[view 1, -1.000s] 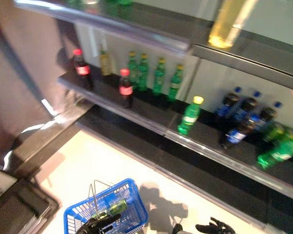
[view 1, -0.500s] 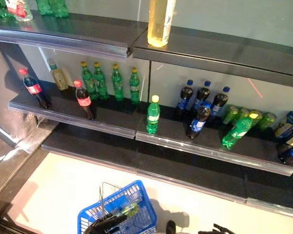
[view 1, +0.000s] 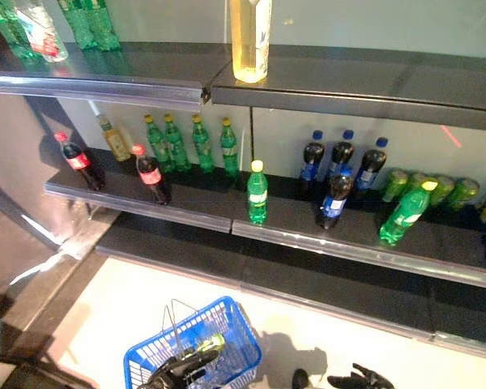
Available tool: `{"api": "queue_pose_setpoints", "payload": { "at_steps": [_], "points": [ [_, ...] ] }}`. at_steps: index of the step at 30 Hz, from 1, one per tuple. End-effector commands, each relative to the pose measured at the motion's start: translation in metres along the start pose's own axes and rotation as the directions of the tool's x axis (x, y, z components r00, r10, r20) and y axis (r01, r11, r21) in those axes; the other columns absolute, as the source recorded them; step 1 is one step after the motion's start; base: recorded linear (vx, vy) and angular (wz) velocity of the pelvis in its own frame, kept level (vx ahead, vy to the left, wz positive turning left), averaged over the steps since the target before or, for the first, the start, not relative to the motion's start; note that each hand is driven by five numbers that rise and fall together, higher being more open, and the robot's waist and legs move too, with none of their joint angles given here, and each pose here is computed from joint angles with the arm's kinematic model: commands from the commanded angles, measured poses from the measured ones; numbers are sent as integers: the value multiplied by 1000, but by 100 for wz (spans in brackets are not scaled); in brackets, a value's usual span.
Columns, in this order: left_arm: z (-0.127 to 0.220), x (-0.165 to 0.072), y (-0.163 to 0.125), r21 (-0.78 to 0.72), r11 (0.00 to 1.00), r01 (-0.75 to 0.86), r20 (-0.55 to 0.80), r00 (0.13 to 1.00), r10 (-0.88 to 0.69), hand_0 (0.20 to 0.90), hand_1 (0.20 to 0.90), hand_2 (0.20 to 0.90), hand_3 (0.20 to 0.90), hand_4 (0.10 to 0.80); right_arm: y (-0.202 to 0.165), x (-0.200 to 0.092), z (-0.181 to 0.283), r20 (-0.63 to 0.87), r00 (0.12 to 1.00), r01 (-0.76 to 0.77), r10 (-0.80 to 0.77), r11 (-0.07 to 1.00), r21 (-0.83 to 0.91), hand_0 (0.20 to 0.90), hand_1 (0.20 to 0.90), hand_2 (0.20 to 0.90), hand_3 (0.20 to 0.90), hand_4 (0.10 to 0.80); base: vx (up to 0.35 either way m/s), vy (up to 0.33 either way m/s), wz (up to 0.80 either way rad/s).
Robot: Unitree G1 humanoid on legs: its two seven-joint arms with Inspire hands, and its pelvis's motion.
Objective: Pick up the drink and place into the basket.
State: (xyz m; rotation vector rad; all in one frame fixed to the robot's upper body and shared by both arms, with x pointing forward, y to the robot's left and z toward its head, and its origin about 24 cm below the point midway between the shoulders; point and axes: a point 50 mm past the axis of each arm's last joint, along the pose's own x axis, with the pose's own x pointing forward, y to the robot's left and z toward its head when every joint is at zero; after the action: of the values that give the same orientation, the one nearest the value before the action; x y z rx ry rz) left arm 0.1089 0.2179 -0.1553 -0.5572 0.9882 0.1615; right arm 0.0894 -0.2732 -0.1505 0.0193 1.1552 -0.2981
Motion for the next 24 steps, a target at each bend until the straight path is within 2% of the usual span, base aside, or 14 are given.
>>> {"api": "queue_pose_setpoints", "payload": {
  "at_steps": [1, 6, 14, 20, 24],
  "points": [
    [42, -3, 2, 54, 996, 70, 181, 980, -78, 300, 300, 300, 200, 100, -20, -1, 15, 37, 997, 62, -63, 998, 27, 900, 900, 900, 900, 800, 251, 240, -15],
    [39, -4, 7, 0, 998, 66, 185, 981, -65, 300, 300, 300, 200, 100, -29, -3, 8, 27, 996, 86, -85, 996, -9, 900, 900, 900, 900, 800, 342, 338, -31],
    [53, -3, 5, 67, 994, 84, 175, 980, -94, 300, 300, 300, 200, 100, -18, -4, -8, 2, 998, 66, -66, 998, 11, 900, 900, 900, 900, 800, 214, 245, -4],
    [64, -5, 8, 66, 995, 68, 198, 977, -80, 300, 300, 300, 200, 100, -11, -3, -11, -12, 999, 33, -33, 999, 2, 900, 900, 900, 900, 800, 163, 106, -11],
    [69, -4, 8, 82, 996, 42, 207, 977, -58, 300, 300, 300, 200, 100, -4, -1, -5, -1, 1000, 13, -13, 1000, 26, 900, 900, 900, 900, 800, 168, -68, 41]
  ]
}}
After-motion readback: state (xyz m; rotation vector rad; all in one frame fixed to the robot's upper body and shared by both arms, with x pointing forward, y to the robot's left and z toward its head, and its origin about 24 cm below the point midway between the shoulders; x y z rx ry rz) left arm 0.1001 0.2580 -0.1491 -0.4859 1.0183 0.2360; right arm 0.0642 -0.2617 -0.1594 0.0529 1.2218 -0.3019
